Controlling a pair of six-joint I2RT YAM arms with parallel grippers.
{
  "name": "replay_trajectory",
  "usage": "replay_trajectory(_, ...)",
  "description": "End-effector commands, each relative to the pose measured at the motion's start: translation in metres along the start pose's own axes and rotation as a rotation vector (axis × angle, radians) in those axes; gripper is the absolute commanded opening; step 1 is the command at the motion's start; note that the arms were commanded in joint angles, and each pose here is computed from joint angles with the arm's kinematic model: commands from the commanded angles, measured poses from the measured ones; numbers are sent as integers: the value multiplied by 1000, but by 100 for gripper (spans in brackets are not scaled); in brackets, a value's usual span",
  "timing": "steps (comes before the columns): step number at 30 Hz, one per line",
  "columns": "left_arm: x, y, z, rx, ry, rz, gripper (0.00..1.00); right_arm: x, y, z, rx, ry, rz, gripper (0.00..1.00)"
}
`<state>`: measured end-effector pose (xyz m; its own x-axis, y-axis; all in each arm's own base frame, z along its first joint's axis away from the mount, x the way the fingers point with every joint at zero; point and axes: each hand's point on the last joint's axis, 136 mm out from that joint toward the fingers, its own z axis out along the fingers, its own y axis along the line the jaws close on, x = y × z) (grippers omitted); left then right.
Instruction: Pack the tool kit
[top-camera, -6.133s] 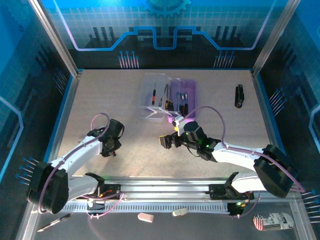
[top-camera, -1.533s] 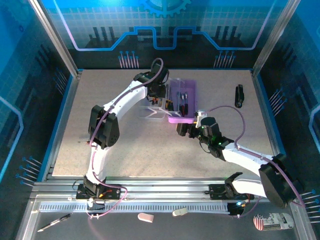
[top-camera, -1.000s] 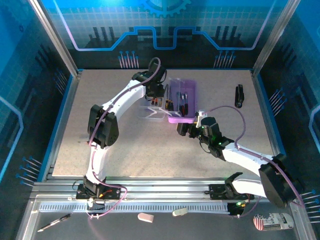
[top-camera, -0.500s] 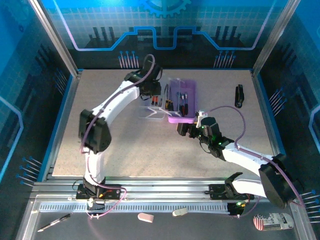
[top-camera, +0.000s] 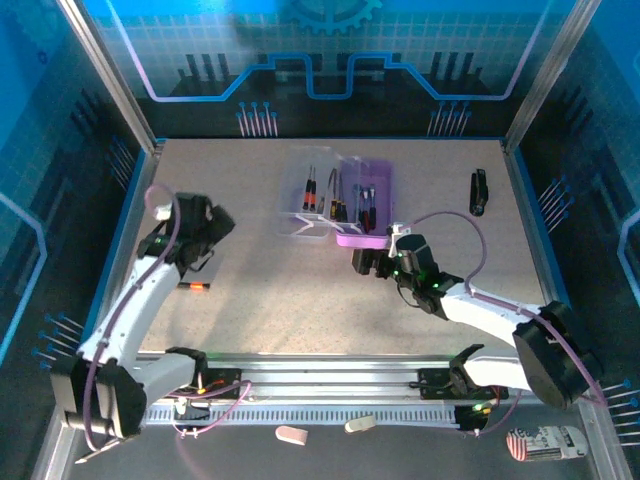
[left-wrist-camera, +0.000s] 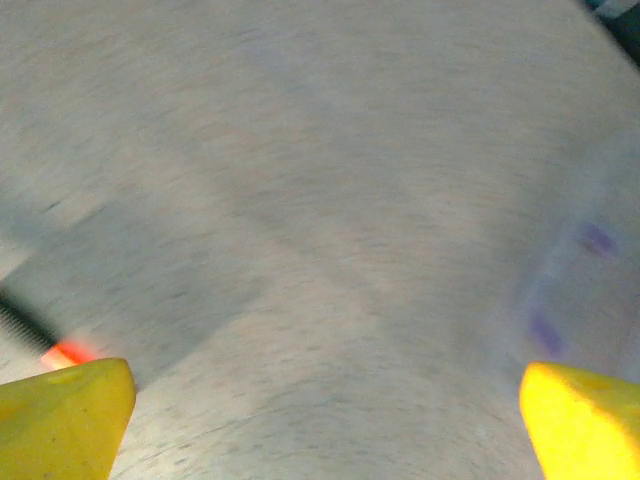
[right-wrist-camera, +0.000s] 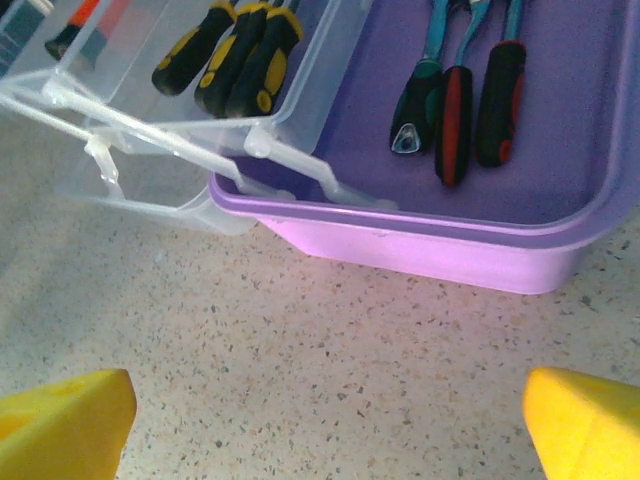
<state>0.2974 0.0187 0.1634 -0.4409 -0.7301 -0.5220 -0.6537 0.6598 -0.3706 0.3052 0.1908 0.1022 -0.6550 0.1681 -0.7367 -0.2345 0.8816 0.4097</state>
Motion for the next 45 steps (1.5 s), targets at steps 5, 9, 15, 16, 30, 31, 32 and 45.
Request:
replay_trajectory(5, 12, 82, 19, -185, 43, -469, 91, -6, 14, 6, -10, 6, -49, 100)
replay_trajectory(9, 25, 85, 43, -207, 141, -519, 79, 3, 16, 9, -16, 60, -68, 95)
replay_trajectory(15, 39, 107, 56, -330, 185, -596, 55, 3, 21, 9, -40, 65, -72, 88)
replay_trajectory(16, 39, 113, 55, -360, 179, -604, 51, 3, 20, 8, -39, 62, -71, 88)
replay_trajectory(30, 46, 131, 87, -403, 296, -609, 45, 1, 21, 5, -45, 50, -65, 92)
replay_trajectory(31, 45, 130, 90, -396, 303, -603, 45, 1, 22, 5, -47, 50, -66, 92)
replay_trajectory(32, 45, 131, 92, -403, 313, -605, 45, 1, 22, 6, -48, 50, -67, 92)
replay_trajectory(45, 51, 136, 109, -377, 349, -618, 27, 1, 21, 6, -45, 48, -70, 92)
